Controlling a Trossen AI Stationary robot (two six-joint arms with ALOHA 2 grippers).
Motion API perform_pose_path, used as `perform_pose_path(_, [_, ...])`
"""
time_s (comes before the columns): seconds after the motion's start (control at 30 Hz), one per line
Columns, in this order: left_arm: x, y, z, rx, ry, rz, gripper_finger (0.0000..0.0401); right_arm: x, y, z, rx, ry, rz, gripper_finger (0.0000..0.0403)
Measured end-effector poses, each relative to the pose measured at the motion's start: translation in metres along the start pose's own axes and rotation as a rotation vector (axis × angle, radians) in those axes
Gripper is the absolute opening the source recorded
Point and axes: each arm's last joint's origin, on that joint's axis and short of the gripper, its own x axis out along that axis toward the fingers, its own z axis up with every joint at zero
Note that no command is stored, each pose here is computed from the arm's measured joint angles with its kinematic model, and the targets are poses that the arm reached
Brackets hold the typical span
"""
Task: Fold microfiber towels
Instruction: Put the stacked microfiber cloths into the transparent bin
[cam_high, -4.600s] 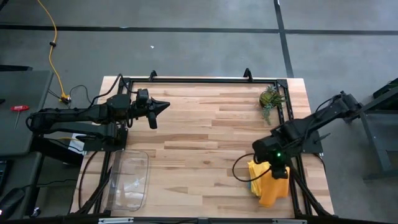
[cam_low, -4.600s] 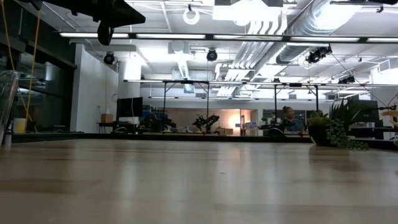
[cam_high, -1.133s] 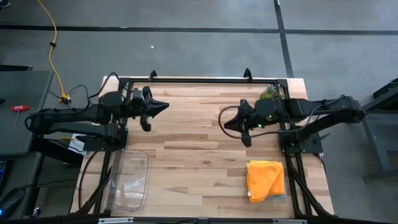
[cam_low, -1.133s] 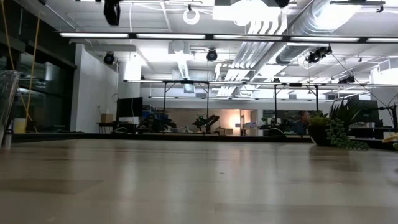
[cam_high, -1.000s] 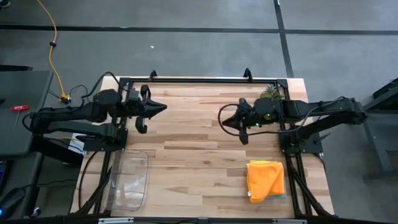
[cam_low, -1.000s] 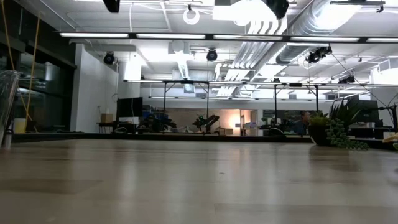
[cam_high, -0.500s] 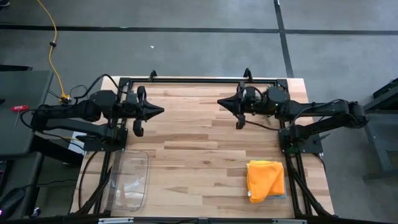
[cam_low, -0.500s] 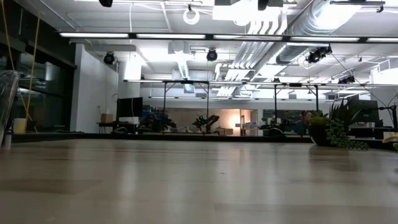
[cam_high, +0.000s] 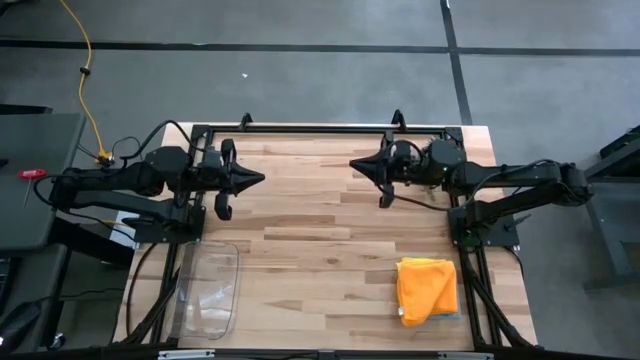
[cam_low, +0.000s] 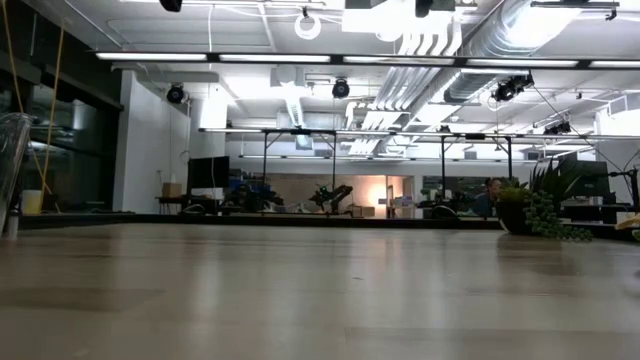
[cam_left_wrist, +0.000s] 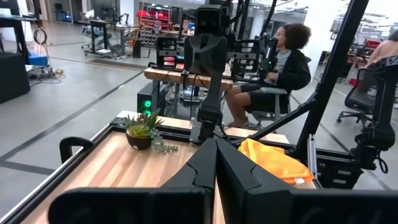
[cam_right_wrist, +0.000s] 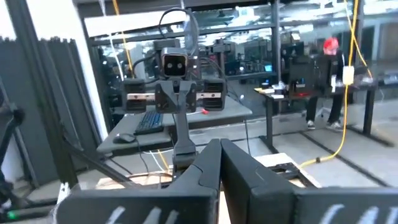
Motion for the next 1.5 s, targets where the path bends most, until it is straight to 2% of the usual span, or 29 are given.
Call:
perform_pose_path(0.17, [0.000,0.000,0.000,-0.008,0.003,0.000,0.0000,0.002,0.002,0.012,0.186,0.060,0.000,0.0000])
perform_pose_path(0.37, [0.000,0.000,0.000,-0.007,0.003,0.007,0.0000,-0.008,0.030,0.011,0.252,0.519,0.091,0.0000])
perform_pose_path(0.47, [0.001,0.001,-0.001,-0.007,0.004,0.030,0.0000,-0.023,0.047,-0.002,0.362,0.749,0.079,0.0000])
perform_pose_path(0.57, [0.001,0.002,-0.001,-0.004,0.002,0.051,0.0000,-0.041,0.067,-0.015,0.504,0.972,0.052,0.0000])
perform_pose_path(0.67, [0.001,0.002,-0.001,0.033,0.002,0.056,0.0000,-0.060,0.088,-0.027,0.611,1.181,-0.024,0.0000])
perform_pose_path(0.83, [0.001,0.002,-0.001,0.046,0.002,0.056,0.0000,-0.087,0.119,-0.044,0.695,1.444,-0.216,0.0000])
perform_pose_path(1.1, [0.001,0.002,-0.001,0.046,0.003,0.055,0.0000,-0.103,0.162,-0.074,0.693,1.679,-0.369,0.0000])
perform_pose_path(1.23, [0.001,0.002,-0.001,0.046,0.003,0.055,0.0000,-0.112,0.169,-0.103,0.714,1.769,-0.500,0.0000])
perform_pose_path(1.37, [0.001,0.002,-0.001,0.046,0.002,0.054,0.0000,-0.124,0.175,-0.121,0.811,1.758,-0.498,0.0000])
perform_pose_path(1.5, [0.001,0.002,-0.001,0.046,0.002,0.054,0.0000,-0.135,0.177,-0.120,0.817,1.715,-0.481,0.0000])
